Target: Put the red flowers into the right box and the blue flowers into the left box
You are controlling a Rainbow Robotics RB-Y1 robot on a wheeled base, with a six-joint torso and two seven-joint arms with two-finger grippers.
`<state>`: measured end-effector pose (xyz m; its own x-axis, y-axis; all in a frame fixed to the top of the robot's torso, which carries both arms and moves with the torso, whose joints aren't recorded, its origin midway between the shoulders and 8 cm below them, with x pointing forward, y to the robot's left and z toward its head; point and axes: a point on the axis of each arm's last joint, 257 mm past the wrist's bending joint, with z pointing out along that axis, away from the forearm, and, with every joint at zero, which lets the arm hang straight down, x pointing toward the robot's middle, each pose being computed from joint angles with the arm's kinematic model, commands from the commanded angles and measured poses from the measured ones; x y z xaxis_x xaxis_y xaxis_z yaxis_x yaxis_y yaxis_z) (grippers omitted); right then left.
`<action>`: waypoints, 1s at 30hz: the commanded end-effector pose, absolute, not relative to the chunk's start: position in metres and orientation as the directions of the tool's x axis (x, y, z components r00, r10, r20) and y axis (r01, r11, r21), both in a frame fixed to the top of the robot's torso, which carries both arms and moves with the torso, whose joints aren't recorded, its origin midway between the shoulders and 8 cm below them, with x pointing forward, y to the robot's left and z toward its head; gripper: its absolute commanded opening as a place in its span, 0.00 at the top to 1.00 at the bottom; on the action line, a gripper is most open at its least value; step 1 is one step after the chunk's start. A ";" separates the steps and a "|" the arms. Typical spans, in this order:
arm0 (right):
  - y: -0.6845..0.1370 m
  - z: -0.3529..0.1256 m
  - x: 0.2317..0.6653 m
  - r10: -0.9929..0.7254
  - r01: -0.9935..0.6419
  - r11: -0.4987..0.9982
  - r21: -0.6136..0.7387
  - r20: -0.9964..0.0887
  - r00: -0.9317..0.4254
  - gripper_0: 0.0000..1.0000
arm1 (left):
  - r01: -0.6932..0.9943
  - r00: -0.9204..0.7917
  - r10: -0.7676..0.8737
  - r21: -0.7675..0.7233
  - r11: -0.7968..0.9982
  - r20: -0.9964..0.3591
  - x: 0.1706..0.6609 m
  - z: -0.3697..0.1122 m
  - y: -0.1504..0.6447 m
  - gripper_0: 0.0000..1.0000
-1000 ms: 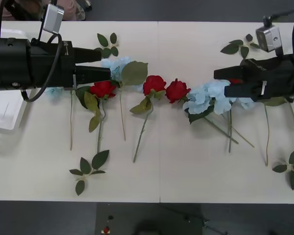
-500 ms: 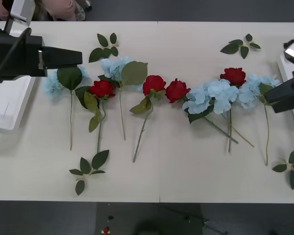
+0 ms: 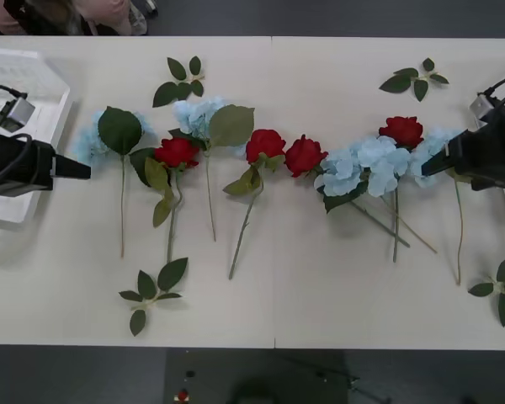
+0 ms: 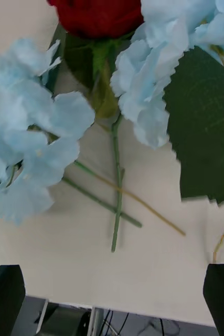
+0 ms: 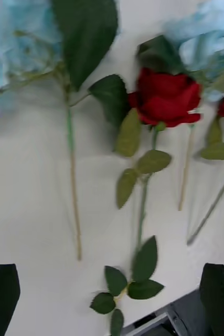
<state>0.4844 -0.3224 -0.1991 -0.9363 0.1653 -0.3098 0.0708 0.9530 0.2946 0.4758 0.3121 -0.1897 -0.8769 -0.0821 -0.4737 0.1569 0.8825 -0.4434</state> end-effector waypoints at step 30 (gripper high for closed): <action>-0.407 -0.255 0.564 -0.021 0.064 0.988 -0.140 -0.536 -0.844 0.00 | 0.120 -0.814 0.058 -0.070 0.990 -0.578 0.620 -0.273 0.281 0.00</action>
<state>0.5454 -0.3993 -0.2817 -0.8659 0.0065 -0.5002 0.0756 0.9901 -0.1180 0.6066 0.2772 -0.2827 -0.8375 0.0636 -0.5428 0.1295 0.9880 -0.0839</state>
